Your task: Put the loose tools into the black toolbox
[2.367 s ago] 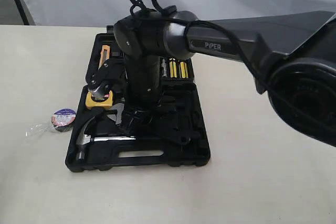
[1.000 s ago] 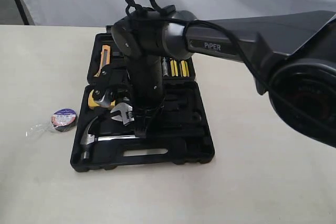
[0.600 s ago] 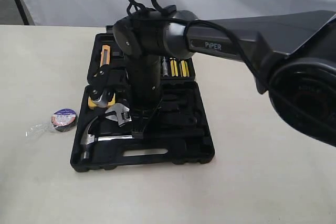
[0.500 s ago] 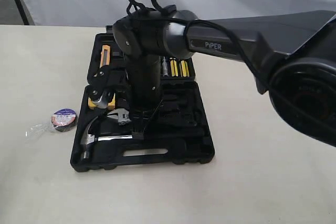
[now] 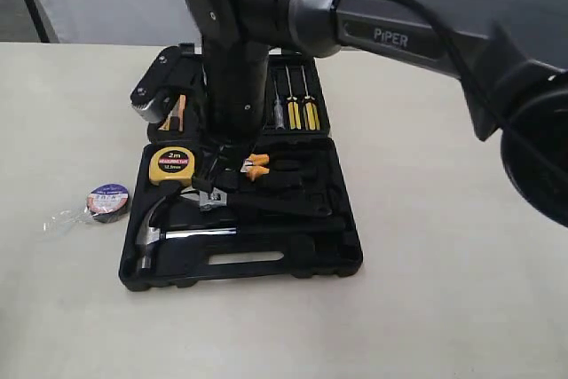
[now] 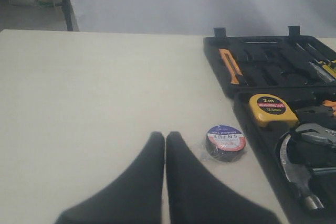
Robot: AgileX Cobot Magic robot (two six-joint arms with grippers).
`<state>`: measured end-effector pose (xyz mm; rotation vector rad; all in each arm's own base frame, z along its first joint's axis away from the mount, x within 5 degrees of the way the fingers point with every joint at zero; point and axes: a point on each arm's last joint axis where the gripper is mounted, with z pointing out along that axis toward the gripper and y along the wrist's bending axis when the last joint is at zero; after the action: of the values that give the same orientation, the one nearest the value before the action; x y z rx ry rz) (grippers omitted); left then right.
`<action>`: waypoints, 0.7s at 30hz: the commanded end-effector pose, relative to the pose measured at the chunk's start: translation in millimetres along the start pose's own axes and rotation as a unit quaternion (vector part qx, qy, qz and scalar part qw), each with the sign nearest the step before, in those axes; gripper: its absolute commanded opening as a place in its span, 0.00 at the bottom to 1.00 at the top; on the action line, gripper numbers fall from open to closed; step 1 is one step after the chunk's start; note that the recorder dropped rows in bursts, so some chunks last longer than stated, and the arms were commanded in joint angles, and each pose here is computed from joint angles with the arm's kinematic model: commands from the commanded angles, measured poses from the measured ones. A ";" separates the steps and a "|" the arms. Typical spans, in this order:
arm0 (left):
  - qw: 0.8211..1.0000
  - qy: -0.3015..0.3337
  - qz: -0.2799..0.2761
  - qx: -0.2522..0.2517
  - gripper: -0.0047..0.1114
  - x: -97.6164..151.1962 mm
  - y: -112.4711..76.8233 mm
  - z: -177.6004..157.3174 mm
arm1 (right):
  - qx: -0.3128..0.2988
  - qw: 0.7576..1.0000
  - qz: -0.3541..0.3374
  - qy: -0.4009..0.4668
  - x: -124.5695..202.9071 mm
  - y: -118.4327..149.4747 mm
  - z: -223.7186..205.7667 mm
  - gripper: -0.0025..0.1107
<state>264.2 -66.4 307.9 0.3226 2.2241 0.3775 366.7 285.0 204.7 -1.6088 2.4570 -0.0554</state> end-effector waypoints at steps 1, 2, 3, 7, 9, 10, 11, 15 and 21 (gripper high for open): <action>1.000 -0.003 -0.011 0.007 0.05 1.5 -0.3 -0.8 | -0.039 0.998 0.015 0.050 7.2 4.5 24.6 0.02; 1.000 -0.003 -0.011 0.007 0.05 1.5 -0.3 -0.8 | -0.048 0.997 0.016 0.059 7.8 6.0 31.5 0.02; 1.000 -0.003 -0.011 0.007 0.05 1.5 -0.3 -0.8 | -0.053 0.997 0.015 0.063 7.9 6.9 36.8 0.02; 1.000 -0.003 -0.011 0.007 0.05 1.5 -0.3 -0.8 | -0.037 0.994 -0.003 0.100 12.8 4.4 61.0 0.02; 1.000 -0.003 -0.011 0.007 0.05 1.5 -0.3 -0.8 | -0.008 0.993 -0.026 0.117 15.9 -1.4 62.8 0.02; 1.000 -0.003 -0.011 0.007 0.05 1.5 -0.3 -0.8 | -0.007 0.993 -0.030 0.117 15.8 -1.7 61.7 0.02; 1.000 -0.003 -0.011 0.007 0.05 1.5 -0.3 -0.8 | -0.005 0.993 -0.032 0.113 15.0 -2.3 58.5 0.02; 1.000 -0.003 -0.011 0.007 0.05 1.5 -0.3 -0.8 | -0.012 0.997 -0.018 0.073 8.1 -0.8 32.2 0.02; 1.000 -0.003 -0.011 0.007 0.05 1.5 -0.3 -0.8 | -0.058 0.997 0.005 0.051 4.1 7.9 32.7 0.02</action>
<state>264.2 -66.4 307.9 0.3226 2.2241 0.3775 364.3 287.2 167.5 -1.6888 2.5905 -0.0225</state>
